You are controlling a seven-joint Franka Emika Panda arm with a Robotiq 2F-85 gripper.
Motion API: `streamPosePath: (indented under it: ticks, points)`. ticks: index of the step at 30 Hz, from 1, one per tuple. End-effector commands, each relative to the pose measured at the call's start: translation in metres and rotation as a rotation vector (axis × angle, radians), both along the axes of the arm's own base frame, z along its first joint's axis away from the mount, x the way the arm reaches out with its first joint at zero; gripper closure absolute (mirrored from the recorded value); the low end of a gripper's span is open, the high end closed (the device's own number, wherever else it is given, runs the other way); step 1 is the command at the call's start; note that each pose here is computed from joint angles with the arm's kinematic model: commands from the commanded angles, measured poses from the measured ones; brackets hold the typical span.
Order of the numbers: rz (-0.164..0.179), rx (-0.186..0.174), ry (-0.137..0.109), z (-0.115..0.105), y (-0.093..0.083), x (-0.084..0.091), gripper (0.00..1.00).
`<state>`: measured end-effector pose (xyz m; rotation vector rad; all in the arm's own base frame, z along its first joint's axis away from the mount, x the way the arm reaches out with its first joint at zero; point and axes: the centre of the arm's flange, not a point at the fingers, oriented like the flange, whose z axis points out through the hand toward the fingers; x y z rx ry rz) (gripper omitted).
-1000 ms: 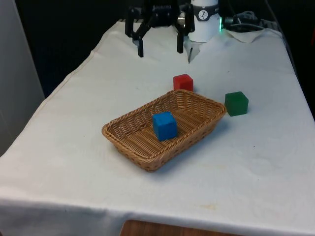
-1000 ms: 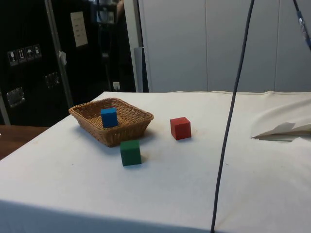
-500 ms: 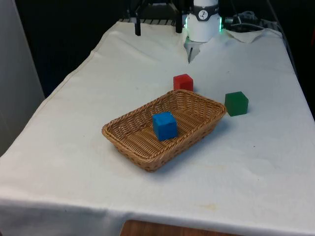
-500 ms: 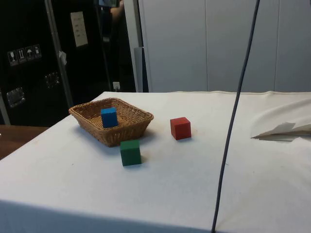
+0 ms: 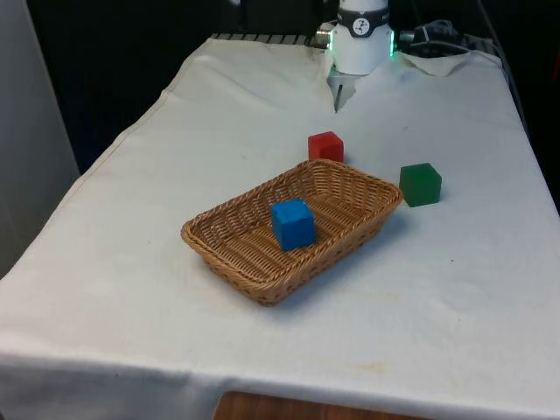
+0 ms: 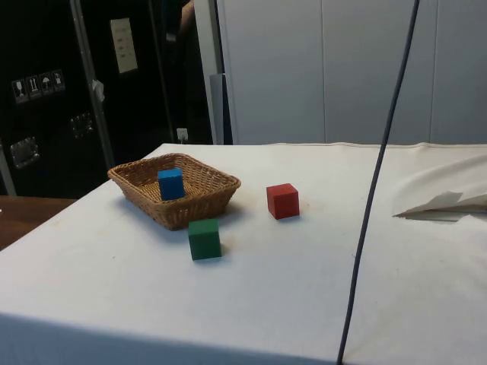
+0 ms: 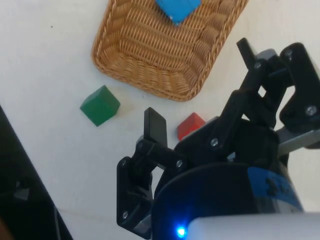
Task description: Pick up the blue cube and place it into the basket.
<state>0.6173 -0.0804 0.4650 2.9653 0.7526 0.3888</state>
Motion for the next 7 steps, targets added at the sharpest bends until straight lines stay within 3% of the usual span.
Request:
streamPosePath:
  ticks: [1,7]
  points:
    - [0.0,-0.004,0.001,0.0043,-0.0013,-0.0048,0.0]
    - [0.001,0.007,0.0,0.0105,-0.0014,-0.0121,0.0]
